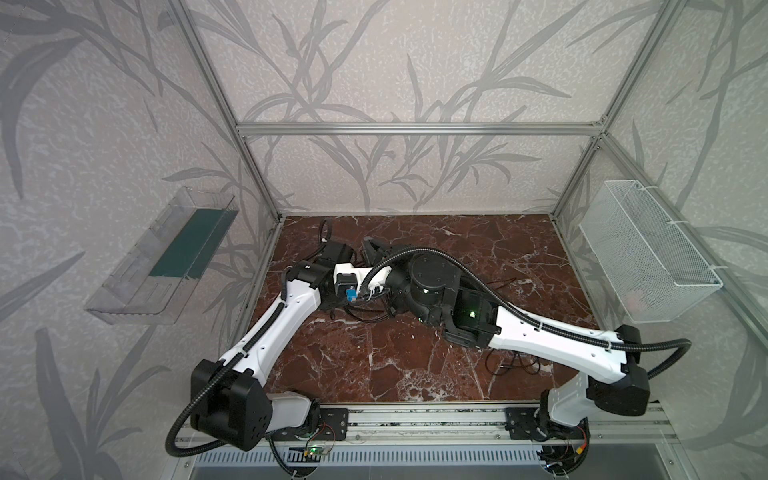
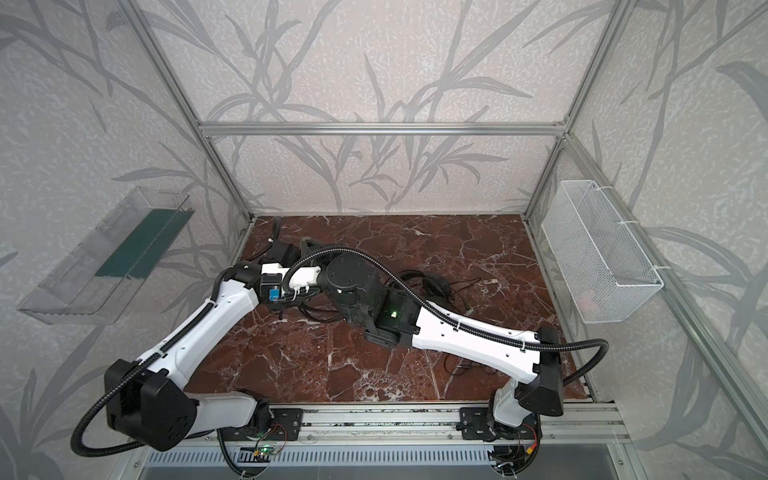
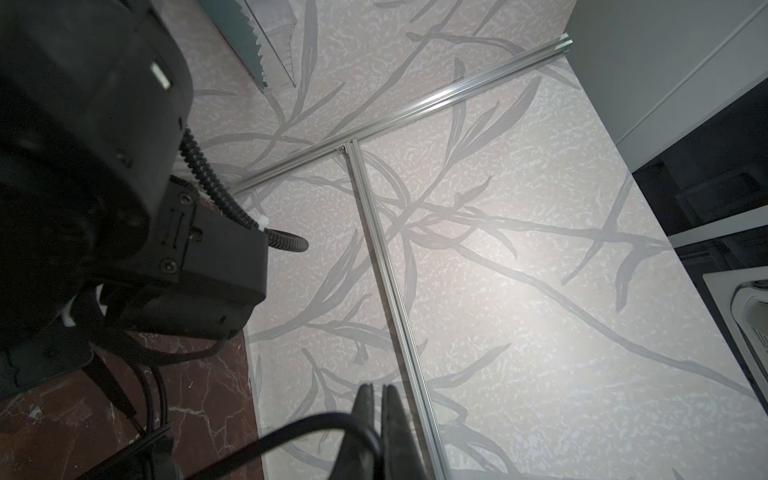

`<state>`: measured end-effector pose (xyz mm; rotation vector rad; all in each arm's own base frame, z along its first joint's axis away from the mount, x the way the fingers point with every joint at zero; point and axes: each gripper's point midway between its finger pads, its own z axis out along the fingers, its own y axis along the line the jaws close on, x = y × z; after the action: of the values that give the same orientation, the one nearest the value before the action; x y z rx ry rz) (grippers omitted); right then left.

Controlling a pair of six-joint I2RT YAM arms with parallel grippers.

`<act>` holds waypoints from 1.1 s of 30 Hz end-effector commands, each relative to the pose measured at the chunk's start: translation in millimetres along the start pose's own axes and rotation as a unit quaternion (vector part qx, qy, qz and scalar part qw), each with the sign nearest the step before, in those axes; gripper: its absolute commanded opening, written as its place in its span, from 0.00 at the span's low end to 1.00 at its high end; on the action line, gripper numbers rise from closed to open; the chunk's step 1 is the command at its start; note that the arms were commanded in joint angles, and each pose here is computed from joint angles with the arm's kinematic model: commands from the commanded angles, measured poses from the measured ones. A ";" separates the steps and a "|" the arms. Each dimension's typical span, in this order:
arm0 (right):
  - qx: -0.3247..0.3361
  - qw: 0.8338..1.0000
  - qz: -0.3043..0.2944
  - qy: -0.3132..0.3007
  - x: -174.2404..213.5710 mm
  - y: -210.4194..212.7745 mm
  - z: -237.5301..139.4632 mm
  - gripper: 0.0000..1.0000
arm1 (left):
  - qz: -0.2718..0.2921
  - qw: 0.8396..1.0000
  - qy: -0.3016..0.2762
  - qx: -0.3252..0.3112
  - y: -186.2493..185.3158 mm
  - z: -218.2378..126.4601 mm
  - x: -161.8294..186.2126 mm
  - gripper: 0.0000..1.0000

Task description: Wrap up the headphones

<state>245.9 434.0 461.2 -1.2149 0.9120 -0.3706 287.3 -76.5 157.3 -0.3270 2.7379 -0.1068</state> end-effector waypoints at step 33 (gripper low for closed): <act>0.040 0.975 0.216 -0.018 75.2 -102.8 67.5 0.00 | 0.086 0.994 -0.038 0.048 -29.6 -19.7 19.3 0.00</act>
<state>359.1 391.6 509.4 -0.9523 1.1132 -0.0607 274.4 -99.3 163.1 -0.1408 2.6931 -0.1305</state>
